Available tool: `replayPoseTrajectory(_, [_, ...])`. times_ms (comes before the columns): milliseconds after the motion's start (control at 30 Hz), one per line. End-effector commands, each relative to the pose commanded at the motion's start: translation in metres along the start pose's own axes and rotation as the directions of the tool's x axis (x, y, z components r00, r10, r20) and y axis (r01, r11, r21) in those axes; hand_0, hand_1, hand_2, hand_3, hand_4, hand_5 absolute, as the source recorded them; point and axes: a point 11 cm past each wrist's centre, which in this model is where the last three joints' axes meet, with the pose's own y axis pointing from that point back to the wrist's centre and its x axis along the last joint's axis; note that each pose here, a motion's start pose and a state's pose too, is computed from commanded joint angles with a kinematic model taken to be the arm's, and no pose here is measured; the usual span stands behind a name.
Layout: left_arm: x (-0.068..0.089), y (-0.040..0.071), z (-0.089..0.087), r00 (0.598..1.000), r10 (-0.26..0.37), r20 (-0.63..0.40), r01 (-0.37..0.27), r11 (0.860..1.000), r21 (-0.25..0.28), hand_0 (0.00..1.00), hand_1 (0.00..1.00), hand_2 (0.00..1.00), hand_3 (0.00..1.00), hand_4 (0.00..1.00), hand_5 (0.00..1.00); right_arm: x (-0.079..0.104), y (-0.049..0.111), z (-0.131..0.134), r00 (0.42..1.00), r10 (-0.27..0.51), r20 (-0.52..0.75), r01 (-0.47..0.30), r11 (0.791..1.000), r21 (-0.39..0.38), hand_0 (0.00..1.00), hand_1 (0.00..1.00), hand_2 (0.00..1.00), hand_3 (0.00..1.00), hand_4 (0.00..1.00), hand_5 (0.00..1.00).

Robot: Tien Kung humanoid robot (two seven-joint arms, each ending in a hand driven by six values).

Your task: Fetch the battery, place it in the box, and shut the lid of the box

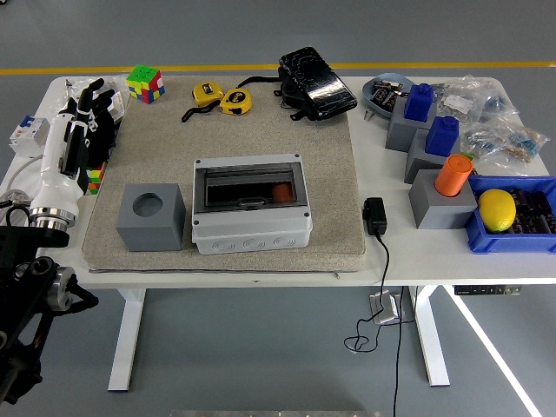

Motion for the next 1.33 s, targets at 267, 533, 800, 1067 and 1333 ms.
replayPoseTrajectory(267, [0.0,0.0,-0.001,1.0,0.0,0.004,0.0,1.0,0.005,0.882,0.88,0.834,0.862,0.998,0.998,-0.005,0.0,-0.006,1.0,-0.004,0.002,0.004,1.0,0.006,0.838,0.809,0.788,0.814,0.998,0.998])
replayPoseTrajectory(533, [-0.001,0.002,-0.003,1.0,-0.004,0.008,0.004,1.0,0.012,0.881,0.879,0.831,0.86,0.998,0.998,-0.009,0.0,-0.008,1.0,-0.007,0.008,0.007,1.0,0.008,0.837,0.807,0.788,0.814,0.998,0.998])
replayPoseTrajectory(800, [0.0,0.002,-0.002,1.0,-0.005,0.022,0.005,1.0,0.009,0.874,0.878,0.83,0.852,0.998,0.998,-0.01,0.0,-0.009,1.0,-0.009,0.013,0.009,1.0,0.01,0.836,0.808,0.788,0.814,0.998,0.998])
replayPoseTrajectory(1067, [0.001,0.001,-0.002,1.0,-0.004,0.023,0.004,1.0,0.007,0.869,0.872,0.824,0.834,0.998,0.998,-0.012,0.0,-0.014,1.0,-0.009,0.028,0.008,1.0,0.018,0.835,0.807,0.786,0.813,0.998,0.998])
replayPoseTrajectory(1333, [0.0,0.001,-0.001,1.0,-0.004,0.022,0.004,1.0,0.006,0.864,0.872,0.823,0.832,0.998,0.998,-0.014,0.0,-0.017,1.0,-0.009,0.022,0.009,1.0,0.014,0.836,0.807,0.786,0.813,0.998,0.998])
